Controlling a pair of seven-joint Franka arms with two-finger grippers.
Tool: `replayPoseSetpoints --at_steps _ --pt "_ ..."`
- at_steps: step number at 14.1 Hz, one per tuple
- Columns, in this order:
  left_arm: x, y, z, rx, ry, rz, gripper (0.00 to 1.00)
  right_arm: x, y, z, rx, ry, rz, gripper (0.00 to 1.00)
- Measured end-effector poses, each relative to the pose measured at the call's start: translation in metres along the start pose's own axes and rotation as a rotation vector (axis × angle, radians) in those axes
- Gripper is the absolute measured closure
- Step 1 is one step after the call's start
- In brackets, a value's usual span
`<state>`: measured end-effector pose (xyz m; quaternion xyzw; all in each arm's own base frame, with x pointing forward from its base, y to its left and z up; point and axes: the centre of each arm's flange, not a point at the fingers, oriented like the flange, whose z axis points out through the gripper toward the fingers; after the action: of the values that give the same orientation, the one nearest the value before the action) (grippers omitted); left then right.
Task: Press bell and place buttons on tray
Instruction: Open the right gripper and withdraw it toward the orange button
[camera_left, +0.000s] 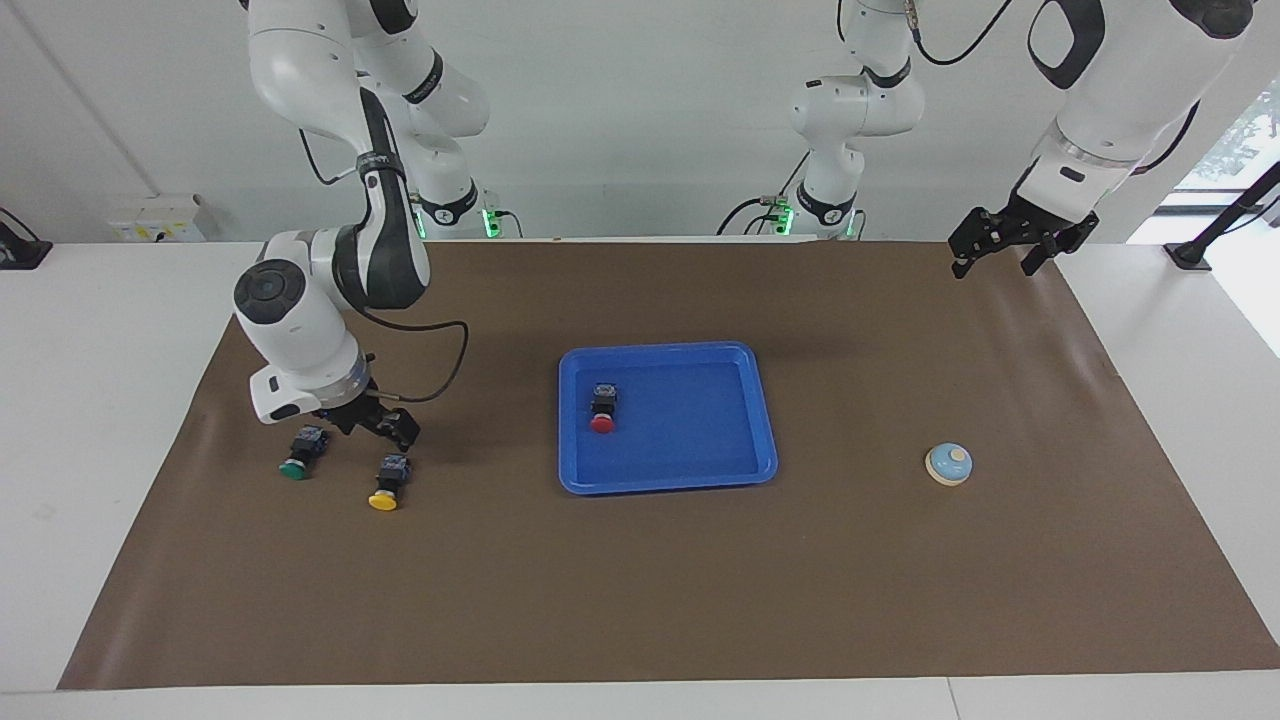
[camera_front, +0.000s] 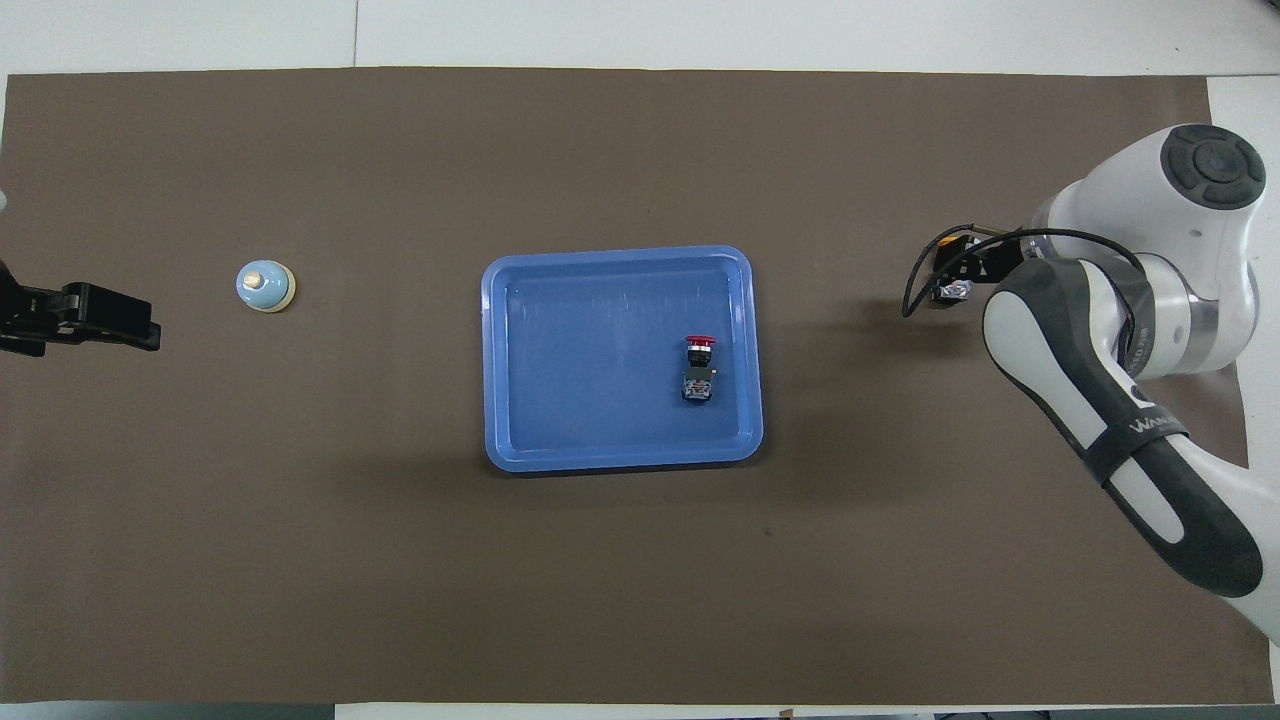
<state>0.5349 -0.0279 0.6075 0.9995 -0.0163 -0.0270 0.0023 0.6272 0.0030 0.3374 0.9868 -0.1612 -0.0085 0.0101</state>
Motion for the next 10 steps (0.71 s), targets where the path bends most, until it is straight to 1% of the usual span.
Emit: replayPoseSetpoints --at_steps 4,8,10 --pt "0.0 0.0 0.0 0.0 0.0 0.0 0.0 0.004 -0.004 0.034 0.015 0.033 -0.014 0.0" --pt "0.0 0.0 0.0 0.0 0.0 0.0 0.0 0.007 -0.006 0.044 0.022 0.053 -0.022 0.0" --pt "0.0 0.0 0.0 0.0 0.0 0.0 0.0 0.008 -0.006 0.048 0.024 0.059 -0.025 0.04"
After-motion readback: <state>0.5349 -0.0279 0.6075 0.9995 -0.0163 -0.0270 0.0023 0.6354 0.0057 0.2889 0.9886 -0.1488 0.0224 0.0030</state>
